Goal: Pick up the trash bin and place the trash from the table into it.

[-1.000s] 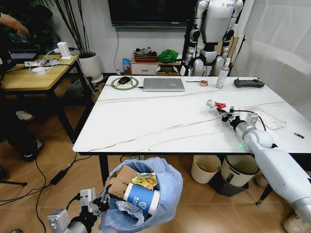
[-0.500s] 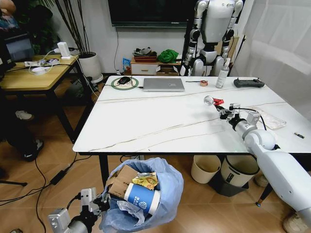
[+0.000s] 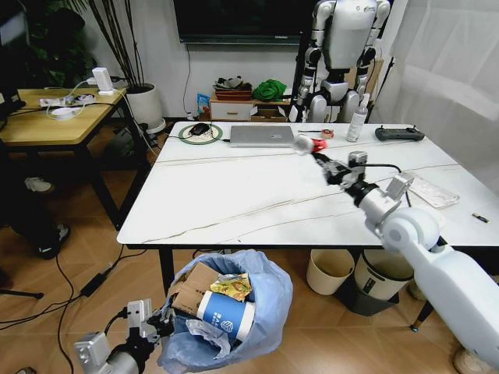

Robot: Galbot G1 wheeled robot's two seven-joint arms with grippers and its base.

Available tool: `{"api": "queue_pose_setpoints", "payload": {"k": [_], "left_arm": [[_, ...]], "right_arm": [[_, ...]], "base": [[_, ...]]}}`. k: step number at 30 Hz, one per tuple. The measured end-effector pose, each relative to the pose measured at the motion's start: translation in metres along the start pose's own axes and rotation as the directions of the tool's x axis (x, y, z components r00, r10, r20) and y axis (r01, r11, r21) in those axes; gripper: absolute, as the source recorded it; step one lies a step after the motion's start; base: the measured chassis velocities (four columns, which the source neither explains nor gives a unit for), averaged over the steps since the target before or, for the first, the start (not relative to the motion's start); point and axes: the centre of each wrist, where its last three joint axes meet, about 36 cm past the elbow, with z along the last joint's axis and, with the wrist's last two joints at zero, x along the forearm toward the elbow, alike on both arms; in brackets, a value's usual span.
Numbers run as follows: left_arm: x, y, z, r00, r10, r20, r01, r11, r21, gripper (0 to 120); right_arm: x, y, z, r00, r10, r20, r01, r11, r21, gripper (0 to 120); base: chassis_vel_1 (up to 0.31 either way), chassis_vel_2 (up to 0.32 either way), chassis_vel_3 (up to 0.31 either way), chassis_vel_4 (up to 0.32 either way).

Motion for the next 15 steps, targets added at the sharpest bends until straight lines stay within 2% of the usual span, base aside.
{"api": "queue_pose_setpoints", "payload": {"k": [2, 3, 5, 9, 10, 15], "left_arm": [[0.000, -0.001, -0.001, 1.000, 0.001, 0.003, -0.001, 1.000, 0.003, 0], [0.000, -0.001, -0.001, 1.000, 0.001, 0.003, -0.001, 1.000, 0.003, 0], [0.001, -0.001, -0.002, 1.000, 0.001, 0.005, -0.001, 1.000, 0.006, 0], [0.002, 0.000, -0.005, 1.000, -0.003, 0.011, 0.003, 1.000, 0.007, 0], [0.002, 0.000, -0.005, 1.000, -0.003, 0.011, 0.003, 1.000, 0.007, 0], [0.004, -0.001, -0.010, 1.000, -0.007, 0.024, 0.007, 1.000, 0.010, 0]], "right_arm": [[0.000, 0.034, -0.002, 0.996, -0.084, 0.007, 0.084, 0.996, -0.022, 0], [0.000, 0.034, -0.002, 0.996, -0.084, 0.007, 0.084, 0.996, -0.022, 0], [0.003, 0.066, 0.002, 0.987, -0.162, 0.000, 0.162, 0.985, -0.054, 0], [0.011, 0.114, 0.019, 0.961, -0.274, -0.035, 0.268, 0.956, -0.120, 0], [0.011, 0.114, 0.019, 0.961, -0.274, -0.035, 0.268, 0.956, -0.120, 0], [0.027, 0.151, 0.053, 0.926, -0.358, -0.120, 0.330, 0.922, -0.201, 0]], "base": [[0.000, 0.000, 0.000, 0.000], [0.000, 0.000, 0.000, 0.000], [0.000, 0.000, 0.000, 0.000], [0.000, 0.000, 0.000, 0.000], [0.000, 0.000, 0.000, 0.000], [0.000, 0.000, 0.000, 0.000]]}}
